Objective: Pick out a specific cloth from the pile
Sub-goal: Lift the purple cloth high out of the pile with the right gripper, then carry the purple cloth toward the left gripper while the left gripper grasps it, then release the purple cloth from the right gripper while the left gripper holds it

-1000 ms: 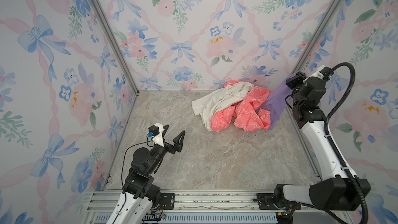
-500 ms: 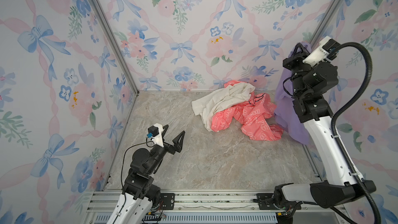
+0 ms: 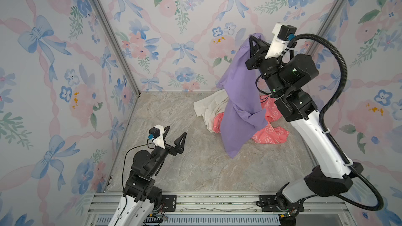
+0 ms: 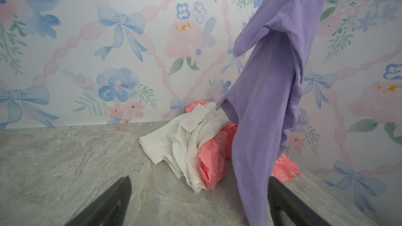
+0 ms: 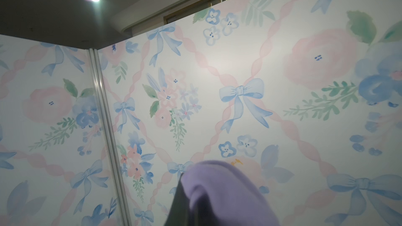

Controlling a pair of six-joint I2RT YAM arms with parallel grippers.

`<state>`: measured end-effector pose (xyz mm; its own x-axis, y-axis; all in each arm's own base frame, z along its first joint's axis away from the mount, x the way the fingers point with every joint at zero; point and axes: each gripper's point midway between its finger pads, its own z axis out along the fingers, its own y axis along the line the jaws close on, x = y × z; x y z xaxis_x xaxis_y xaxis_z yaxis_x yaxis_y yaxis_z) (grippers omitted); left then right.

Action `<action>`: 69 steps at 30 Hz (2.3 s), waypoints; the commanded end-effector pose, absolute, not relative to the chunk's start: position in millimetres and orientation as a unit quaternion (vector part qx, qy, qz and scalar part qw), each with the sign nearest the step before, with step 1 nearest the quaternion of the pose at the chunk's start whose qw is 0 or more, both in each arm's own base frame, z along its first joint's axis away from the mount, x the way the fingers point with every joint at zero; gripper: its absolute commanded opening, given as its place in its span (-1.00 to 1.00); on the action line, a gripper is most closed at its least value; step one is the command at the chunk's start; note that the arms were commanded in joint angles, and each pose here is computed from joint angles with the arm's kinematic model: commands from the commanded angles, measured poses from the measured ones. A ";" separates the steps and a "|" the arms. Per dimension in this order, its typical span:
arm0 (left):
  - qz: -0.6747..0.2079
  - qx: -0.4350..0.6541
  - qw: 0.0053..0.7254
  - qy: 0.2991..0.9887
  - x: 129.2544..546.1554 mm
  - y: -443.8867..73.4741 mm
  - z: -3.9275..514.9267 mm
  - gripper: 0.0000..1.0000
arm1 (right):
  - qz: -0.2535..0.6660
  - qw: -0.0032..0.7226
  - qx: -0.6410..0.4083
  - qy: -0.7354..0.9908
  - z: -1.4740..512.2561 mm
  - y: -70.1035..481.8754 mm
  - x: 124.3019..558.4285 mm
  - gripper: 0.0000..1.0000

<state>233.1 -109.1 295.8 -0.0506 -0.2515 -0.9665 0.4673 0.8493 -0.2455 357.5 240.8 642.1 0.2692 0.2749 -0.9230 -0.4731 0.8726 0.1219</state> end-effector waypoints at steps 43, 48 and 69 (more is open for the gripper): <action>-0.103 -0.074 0.776 0.618 386.9 -76.9 423.1 -1.00 | 0.277 0.627 -0.193 0.702 432.6 317.3 343.6 0.66; -0.035 -0.071 0.788 0.610 413.5 -60.8 462.7 -1.00 | 0.260 0.618 -0.167 0.723 409.4 285.0 351.6 0.75; 0.058 -0.110 0.741 0.659 430.7 -13.7 411.2 0.63 | 0.212 0.592 -0.125 0.767 360.0 224.5 358.5 0.94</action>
<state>444.9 -21.6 416.5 0.0996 -0.0079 -0.9950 -0.2134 0.9765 -0.0291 362.9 238.8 360.6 -0.2631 0.0504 -0.9635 -0.4667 0.8673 0.1728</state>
